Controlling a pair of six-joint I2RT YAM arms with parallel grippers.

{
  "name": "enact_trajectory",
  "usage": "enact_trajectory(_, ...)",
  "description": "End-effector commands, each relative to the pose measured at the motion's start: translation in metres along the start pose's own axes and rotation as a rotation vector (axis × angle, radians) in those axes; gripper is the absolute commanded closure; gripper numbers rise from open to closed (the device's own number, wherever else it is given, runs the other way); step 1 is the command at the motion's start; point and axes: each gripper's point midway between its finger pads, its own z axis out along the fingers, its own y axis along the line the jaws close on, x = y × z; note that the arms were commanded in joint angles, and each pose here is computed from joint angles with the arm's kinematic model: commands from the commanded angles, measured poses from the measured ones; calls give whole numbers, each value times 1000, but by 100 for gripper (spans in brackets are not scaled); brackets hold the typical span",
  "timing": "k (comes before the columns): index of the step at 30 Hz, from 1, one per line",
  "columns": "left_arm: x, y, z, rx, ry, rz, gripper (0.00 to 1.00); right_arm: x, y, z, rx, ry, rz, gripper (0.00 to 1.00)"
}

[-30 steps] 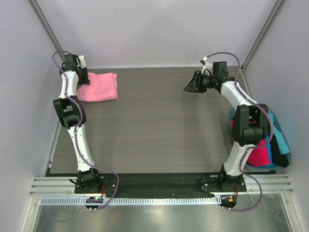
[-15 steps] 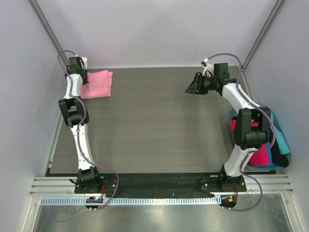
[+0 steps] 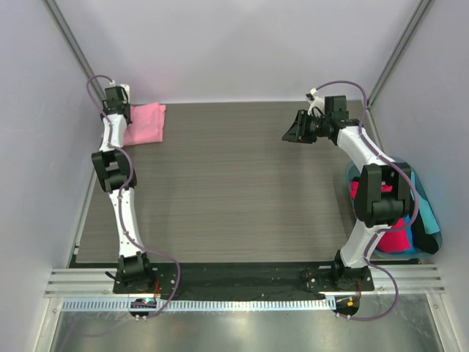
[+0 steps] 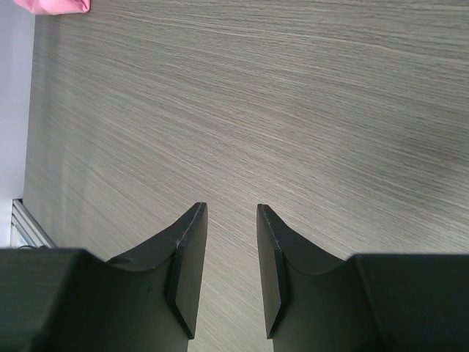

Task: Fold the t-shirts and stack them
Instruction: Neatly place the folded tshirt to the corner, then reset both grippers

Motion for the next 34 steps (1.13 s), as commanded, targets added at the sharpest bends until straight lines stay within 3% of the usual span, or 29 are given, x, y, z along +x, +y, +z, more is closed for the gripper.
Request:
enact_trajectory(1, -38, 21, -5, -80, -118, -42, 80, -14, 8, -12, 2, -50, -49, 61)
enact_trajectory(4, -58, 25, -19, -92, -160, -84, 44, -14, 9, -11, -1, -49, -56, 60)
enact_trajectory(9, -123, 28, -87, -43, -283, -189, 20, -22, 6, -15, 29, -73, -103, 53)
enact_trajectory(11, -139, 27, -114, -16, -306, -216, 12, -25, -1, -17, 82, -88, -115, 45)
enact_trajectory(12, -162, 28, -150, 2, -358, -220, 9, -28, -10, -18, 129, -100, -136, 36)
enact_trajectory(13, -157, 15, -157, 60, -335, -203, 3, -29, -17, -18, 169, -105, -140, 1)
enact_trajectory(14, -160, 9, -171, 96, -334, -235, 0, -31, -22, -18, 211, -114, -141, 0)
enact_trajectory(15, -176, 6, -209, 122, -375, -234, 0, -36, -38, -20, 323, -133, -138, 0)
enact_trajectory(18, -138, -39, -224, 203, -267, -123, 0, -44, -56, -19, 518, -161, -110, 0)
enact_trajectory(19, -141, -40, -251, 193, -286, -92, 0, -48, -63, -24, 597, -178, -103, 0)
enact_trajectory(20, -112, -56, -244, 197, -213, -47, 0, -50, -60, -23, 595, -176, -113, 0)
enact_trajectory(22, -100, -96, -267, 248, -187, 34, 0, -50, -54, -22, 609, -185, -115, 0)
enact_trajectory(25, -56, -144, -290, 371, -31, 7, 0, -56, -38, -23, 588, -206, -128, 0)
enact_trajectory(29, -31, -197, -324, 548, -8, 92, 0, -56, -26, -29, 576, -230, -112, 0)
enact_trajectory(34, -10, -239, -336, 592, 33, 143, 0, -46, -26, -33, 582, -215, -122, 0)
